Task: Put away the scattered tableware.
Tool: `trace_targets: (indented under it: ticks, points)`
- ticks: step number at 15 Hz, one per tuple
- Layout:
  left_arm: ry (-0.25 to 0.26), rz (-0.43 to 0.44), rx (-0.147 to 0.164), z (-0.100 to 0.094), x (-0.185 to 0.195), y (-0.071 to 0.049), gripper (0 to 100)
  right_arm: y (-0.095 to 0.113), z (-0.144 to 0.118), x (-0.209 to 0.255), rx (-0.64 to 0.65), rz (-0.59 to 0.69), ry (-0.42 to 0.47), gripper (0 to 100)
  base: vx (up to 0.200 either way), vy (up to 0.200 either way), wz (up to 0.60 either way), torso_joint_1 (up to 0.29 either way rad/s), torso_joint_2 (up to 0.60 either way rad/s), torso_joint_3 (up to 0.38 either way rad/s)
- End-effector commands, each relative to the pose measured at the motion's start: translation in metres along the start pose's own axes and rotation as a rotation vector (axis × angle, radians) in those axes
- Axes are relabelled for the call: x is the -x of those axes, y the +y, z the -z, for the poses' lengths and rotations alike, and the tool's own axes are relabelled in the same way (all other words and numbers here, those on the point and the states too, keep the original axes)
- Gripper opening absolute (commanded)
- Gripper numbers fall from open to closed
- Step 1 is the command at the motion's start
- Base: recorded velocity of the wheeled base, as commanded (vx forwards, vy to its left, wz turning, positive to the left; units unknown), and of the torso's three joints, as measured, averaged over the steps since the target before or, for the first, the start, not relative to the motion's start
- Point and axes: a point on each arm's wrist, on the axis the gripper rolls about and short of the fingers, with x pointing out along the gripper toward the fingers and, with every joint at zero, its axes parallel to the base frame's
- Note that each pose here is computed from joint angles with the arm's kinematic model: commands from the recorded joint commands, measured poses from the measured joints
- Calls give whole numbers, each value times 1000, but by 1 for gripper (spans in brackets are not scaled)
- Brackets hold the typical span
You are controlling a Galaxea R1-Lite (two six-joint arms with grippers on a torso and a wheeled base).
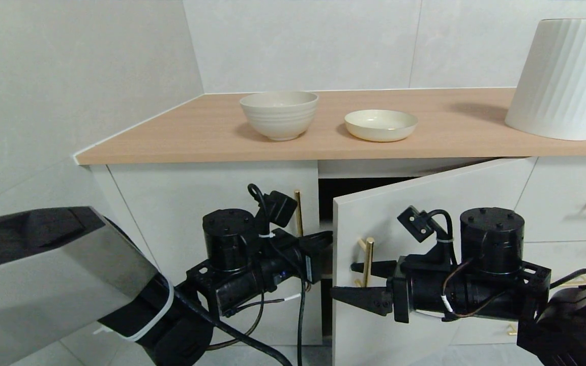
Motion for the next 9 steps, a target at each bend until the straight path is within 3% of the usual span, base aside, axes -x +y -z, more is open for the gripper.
trace_targets:
  ticks: [1,4,9]
  points:
    - [29,43,7,14,-3,1,0,-1,0,0,-1,2,0,100,0,0,0,0,0,0]
    - [2,98,-2,26,-11,4,0,-1,0,1,0,4,-1,100,0,0,0,0,0,0]
    - [-17,122,17,23,-16,-2,0,-4,0,3,-5,16,-5,100,0,0,0,0,0,0]
